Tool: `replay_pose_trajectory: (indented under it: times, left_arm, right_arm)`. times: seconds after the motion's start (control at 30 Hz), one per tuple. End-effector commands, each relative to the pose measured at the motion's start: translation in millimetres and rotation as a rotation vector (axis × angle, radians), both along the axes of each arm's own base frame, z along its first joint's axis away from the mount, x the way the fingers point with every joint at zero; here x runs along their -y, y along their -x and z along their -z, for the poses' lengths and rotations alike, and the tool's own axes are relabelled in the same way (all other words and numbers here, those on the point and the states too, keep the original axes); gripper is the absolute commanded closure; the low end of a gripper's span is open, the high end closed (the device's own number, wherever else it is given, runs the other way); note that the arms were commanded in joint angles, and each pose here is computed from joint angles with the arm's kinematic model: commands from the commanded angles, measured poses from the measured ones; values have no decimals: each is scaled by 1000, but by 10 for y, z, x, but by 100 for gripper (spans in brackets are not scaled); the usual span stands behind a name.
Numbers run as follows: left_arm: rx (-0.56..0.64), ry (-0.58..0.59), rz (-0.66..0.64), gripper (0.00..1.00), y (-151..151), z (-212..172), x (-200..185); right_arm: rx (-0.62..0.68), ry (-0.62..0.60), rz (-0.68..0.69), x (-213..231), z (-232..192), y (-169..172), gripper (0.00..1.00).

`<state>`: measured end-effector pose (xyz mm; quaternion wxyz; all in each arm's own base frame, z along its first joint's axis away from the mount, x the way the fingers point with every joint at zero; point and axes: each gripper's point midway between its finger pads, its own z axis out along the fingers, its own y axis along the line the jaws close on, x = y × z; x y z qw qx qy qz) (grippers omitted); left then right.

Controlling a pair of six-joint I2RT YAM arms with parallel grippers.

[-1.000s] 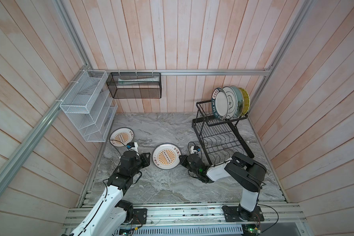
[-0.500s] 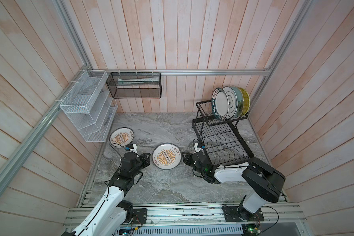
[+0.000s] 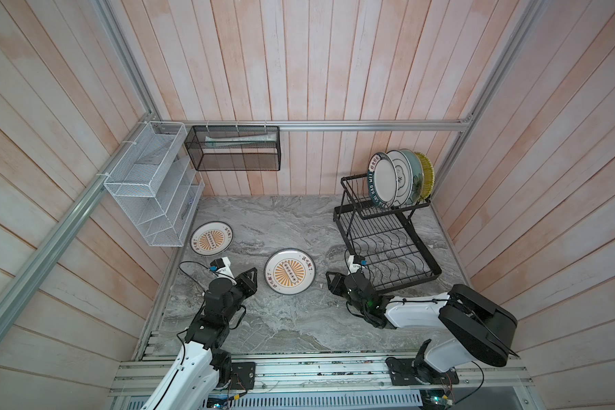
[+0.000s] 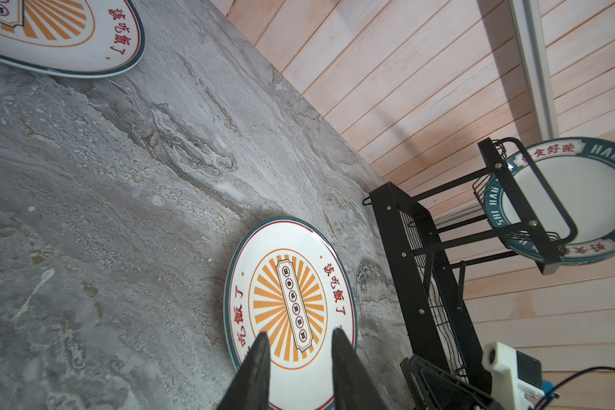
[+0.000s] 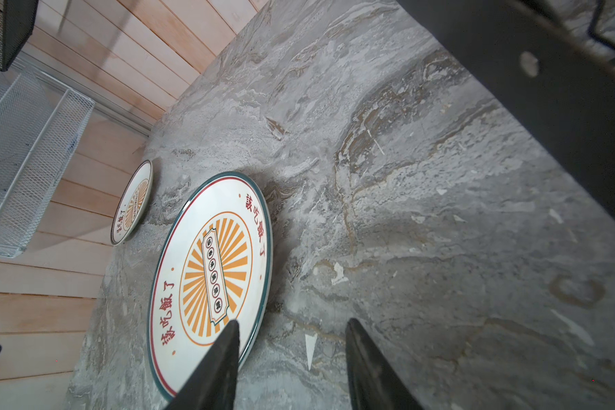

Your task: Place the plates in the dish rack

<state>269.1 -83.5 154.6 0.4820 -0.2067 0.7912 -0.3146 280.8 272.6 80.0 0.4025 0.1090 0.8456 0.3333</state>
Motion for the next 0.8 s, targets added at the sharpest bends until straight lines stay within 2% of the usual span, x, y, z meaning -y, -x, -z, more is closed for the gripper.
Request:
replay_pose_trajectory:
  times: [0.0, 0.17, 0.3, 0.4, 0.57, 0.77]
  left_arm:
    - [62, 38, 8, 68, 29, -87, 23]
    - [35, 41, -10, 67, 68, -1, -14]
    - [-36, 25, 13, 67, 77, 128, 27]
    - [-91, 2, 46, 67, 56, 201, 85]
    - [-140, -24, 95, 67, 13, 270, 168]
    - [-142, -37, 125, 67, 8, 297, 208]
  right_arm:
    - [32, -31, -51, -159, -108, -48, 48]
    - [16, -59, -115, -393, -157, -87, 46]
    - [14, -99, -163, -543, -172, -114, 43]
    - [-36, -108, -207, -654, -73, -149, 42]
    - [-73, -123, -224, -700, 46, -181, 42]
    - [-101, -120, -215, -671, 140, -191, 42]
